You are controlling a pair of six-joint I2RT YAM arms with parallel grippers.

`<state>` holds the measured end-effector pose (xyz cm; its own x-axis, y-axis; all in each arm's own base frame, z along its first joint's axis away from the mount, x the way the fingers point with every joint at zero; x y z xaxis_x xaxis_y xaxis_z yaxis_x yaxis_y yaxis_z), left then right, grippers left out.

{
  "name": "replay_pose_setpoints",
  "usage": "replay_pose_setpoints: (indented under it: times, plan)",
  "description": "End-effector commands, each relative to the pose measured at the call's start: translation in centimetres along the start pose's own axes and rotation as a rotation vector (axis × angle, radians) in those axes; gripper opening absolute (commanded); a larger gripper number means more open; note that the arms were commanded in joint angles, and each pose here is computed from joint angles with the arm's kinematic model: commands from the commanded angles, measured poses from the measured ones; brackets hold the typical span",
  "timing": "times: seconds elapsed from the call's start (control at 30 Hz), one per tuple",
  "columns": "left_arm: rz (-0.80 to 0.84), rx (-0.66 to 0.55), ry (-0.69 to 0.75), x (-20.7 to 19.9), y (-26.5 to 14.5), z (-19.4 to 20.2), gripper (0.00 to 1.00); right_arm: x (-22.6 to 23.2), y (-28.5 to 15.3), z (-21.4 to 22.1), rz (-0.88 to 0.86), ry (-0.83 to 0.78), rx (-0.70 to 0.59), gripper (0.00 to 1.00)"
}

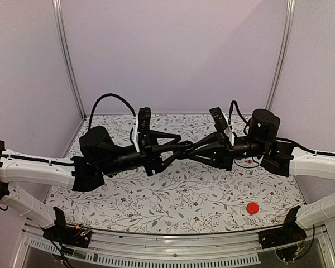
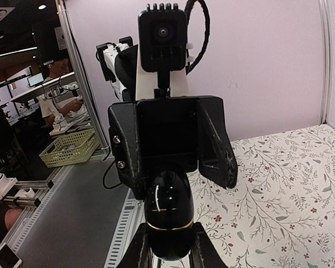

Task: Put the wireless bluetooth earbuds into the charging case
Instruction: Open the charging case.

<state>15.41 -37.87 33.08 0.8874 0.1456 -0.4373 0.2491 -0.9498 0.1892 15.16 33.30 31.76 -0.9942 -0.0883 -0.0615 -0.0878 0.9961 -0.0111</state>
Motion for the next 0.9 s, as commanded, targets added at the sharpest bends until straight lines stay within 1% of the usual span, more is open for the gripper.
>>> replay_pose_setpoints:
  times: [0.0,0.33,0.6,0.87]
  plan:
    - [-0.017,-0.005,0.016,0.0,0.0,-0.9,0.47,0.2,-0.2,-1.4,-0.014,-0.035,-0.023,0.01]
    - [-0.067,-0.051,-0.021,1.2,-0.5,-2.4,0.47,0.7,-0.1,-1.1,-0.044,-0.049,-0.005,0.0]
    - [-0.105,-0.06,-0.06,2.4,-0.9,-2.8,0.47,1.1,0.1,-1.0,-0.063,-0.064,0.0,0.0]
    - [-0.118,-0.055,-0.051,2.7,-1.1,-2.9,0.48,1.1,0.1,-1.2,-0.059,-0.07,0.0,0.0]
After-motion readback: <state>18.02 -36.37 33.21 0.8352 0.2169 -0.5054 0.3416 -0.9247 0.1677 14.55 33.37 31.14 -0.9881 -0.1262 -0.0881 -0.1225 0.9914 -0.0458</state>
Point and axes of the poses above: each gripper's point midway between its finger pads, its own y axis out along the fingers, its own x axis along the line the jaws close on, z = x × y, the point moved 3 cm from there along -y, back along the fingers, and after that the axes turned 15 degrees about -y, right-handed, at the moved point
